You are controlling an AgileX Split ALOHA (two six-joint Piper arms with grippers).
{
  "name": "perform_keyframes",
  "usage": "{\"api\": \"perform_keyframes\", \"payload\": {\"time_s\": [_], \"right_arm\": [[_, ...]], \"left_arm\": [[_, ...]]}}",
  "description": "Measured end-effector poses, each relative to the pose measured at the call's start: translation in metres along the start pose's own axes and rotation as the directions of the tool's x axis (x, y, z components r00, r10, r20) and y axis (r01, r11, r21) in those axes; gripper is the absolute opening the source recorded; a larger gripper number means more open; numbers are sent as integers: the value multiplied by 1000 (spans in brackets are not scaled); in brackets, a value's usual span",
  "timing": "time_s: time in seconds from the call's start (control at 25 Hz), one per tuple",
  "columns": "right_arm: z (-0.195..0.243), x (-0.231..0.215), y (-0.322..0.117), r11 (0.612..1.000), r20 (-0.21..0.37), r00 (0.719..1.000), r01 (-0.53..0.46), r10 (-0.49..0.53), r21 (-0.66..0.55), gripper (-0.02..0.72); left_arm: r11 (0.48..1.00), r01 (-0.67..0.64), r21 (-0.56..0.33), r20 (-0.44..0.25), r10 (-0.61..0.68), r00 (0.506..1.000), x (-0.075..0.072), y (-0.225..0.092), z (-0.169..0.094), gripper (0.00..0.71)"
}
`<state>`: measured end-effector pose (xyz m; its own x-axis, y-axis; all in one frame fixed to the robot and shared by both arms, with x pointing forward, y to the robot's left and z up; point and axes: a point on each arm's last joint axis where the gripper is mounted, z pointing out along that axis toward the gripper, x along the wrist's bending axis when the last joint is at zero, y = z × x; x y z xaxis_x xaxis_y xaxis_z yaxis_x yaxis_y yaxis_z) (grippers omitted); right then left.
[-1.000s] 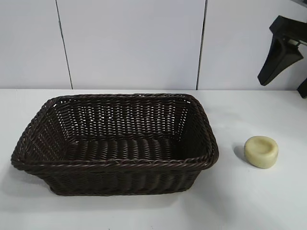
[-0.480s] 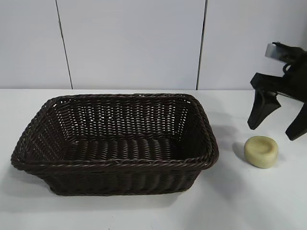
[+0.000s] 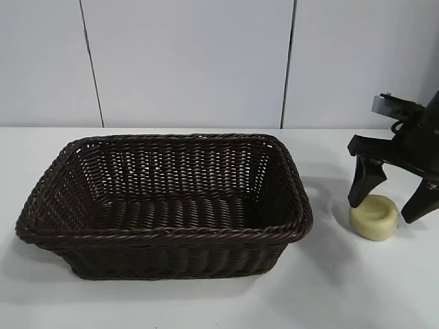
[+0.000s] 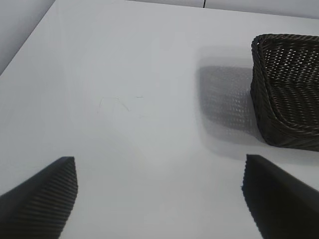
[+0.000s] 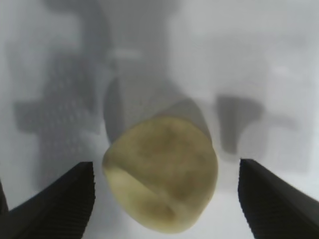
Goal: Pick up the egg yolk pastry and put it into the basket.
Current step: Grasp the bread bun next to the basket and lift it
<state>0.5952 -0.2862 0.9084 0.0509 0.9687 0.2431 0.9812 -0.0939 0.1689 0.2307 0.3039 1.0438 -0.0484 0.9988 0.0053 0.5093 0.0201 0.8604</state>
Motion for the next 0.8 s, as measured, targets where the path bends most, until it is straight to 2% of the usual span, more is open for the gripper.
{"api": "perform_keyframes", "payload": {"time_s": [0.12,0.24,0.36,0.6,0.8], "right_arm": [[0,0,1,1000,2,1000,-2,2,-9,375],[0,0,1,1000,3,1000,-8,8,-12,188],[0,0,0,1000,0,1000,-12,12,3,66],[-14,4,-2,1000,-13,1000,-6,6,-1,35],[-63,18,-4,995,-43,999,17,-21,-95,33]], "left_arm": [[1000,0,0,0,0,1000,0,0,0,652],[1000,0,0,0,0,1000,0,0,0,652],[1000,0,0,0,0,1000,0,0,0,652],[1000,0,0,0,0,1000,0,0,0,652],[1000,0,0,0,0,1000,0,0,0,652]]}}
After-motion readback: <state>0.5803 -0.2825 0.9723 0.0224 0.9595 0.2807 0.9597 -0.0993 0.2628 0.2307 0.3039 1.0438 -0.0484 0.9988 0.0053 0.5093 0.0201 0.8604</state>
